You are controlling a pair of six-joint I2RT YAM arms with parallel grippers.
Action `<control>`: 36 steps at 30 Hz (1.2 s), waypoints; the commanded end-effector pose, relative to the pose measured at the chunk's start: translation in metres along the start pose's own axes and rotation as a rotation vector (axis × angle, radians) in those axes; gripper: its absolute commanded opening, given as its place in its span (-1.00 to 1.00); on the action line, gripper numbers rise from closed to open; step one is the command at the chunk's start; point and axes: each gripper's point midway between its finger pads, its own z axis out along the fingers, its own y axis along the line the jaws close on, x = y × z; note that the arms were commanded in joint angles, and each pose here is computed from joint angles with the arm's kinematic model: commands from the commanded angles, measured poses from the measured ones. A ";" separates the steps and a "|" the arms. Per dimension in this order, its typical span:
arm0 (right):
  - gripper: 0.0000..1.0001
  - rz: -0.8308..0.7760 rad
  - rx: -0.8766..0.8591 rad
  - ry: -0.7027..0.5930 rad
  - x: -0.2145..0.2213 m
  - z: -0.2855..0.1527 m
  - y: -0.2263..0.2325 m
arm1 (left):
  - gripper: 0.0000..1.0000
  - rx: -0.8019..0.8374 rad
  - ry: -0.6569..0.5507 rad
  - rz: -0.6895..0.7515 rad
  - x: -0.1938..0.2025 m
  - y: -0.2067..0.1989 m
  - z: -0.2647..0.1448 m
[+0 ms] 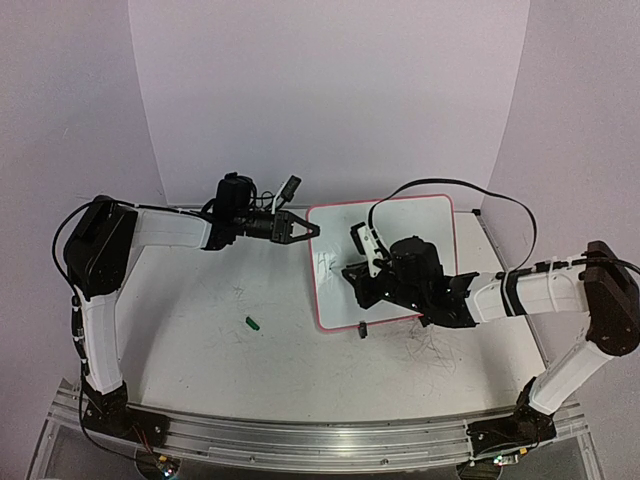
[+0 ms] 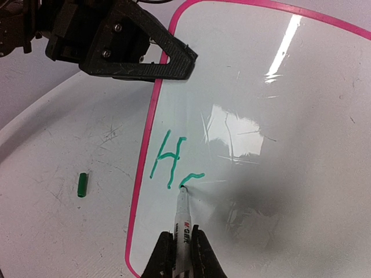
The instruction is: Write a sentence on the whiteboard
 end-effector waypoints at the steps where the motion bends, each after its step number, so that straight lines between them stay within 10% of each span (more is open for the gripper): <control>1: -1.00 0.020 0.095 -0.061 -0.021 -0.006 -0.019 | -1.00 0.027 0.012 0.013 0.003 -0.010 0.011; 36: -1.00 0.039 0.091 -0.012 -0.001 -0.009 -0.022 | -1.00 0.028 0.011 0.015 0.002 -0.011 0.011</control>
